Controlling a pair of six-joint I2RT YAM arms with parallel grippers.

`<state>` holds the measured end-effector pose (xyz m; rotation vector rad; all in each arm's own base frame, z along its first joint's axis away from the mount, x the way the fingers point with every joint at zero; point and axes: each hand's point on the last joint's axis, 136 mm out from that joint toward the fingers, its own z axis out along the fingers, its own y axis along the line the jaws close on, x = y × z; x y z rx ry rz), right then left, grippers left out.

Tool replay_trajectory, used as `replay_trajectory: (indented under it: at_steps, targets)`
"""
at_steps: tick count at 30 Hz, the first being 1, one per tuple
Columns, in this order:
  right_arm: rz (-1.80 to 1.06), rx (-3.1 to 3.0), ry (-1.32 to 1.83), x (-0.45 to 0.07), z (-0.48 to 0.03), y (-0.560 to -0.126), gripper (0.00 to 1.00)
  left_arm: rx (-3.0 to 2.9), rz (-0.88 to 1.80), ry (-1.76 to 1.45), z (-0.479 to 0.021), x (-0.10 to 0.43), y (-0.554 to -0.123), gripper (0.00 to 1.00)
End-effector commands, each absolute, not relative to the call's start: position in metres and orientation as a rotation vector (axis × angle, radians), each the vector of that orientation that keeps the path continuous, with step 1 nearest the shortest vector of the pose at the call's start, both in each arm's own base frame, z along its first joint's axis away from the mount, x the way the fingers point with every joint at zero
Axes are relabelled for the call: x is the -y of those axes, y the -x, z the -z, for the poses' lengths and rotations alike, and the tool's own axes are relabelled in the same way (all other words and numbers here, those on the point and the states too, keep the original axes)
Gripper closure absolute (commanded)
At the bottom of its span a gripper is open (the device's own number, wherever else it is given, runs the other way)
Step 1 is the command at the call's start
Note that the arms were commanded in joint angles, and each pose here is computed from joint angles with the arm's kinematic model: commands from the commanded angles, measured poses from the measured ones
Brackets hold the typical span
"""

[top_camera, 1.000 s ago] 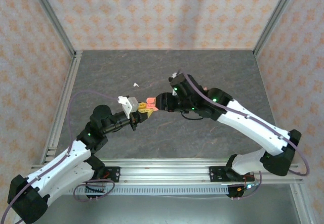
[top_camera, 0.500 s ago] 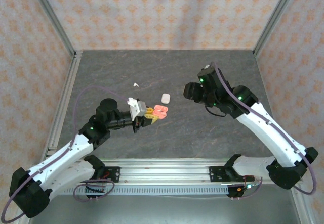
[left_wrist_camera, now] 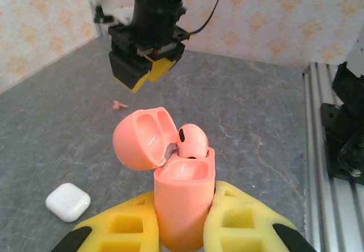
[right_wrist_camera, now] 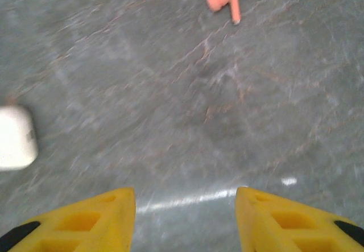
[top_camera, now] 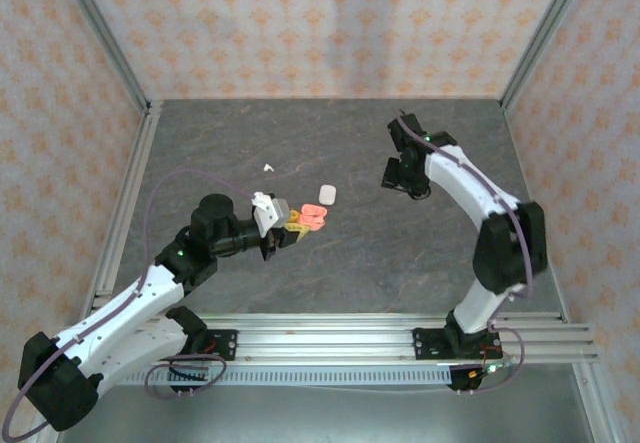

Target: Insert the wireless bluetooth earbuds into the charging case

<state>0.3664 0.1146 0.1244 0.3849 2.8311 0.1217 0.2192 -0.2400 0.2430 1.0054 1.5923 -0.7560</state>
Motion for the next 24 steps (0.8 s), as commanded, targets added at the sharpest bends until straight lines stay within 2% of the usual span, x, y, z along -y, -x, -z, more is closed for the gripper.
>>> replay_trajectory:
  at_steps: [1,8,13,19,24]
  targets:
    - [-0.051,-2.842,-0.381,-0.095,-0.122,-0.394,0.51,-1.561,0.678,-0.942,-0.252,0.235,-0.232,1.0]
    - [0.0,-2.878,-0.479,-0.069,-0.089,-0.448,0.52,-1.564,0.646,-0.881,-0.259,0.235,-0.247,1.0]
    - [-0.046,-2.901,-0.476,-0.069,-0.066,-0.475,0.53,-1.571,0.639,-0.887,-0.261,0.236,-0.25,1.0]
    - [-0.042,-2.94,-0.47,-0.068,-0.04,-0.483,0.56,-1.577,0.642,-0.899,-0.261,0.24,-0.254,1.0]
    - [-0.072,-2.987,-0.462,-0.071,-0.026,-0.472,0.58,-1.587,0.644,-0.906,-0.259,0.242,-0.256,1.0]
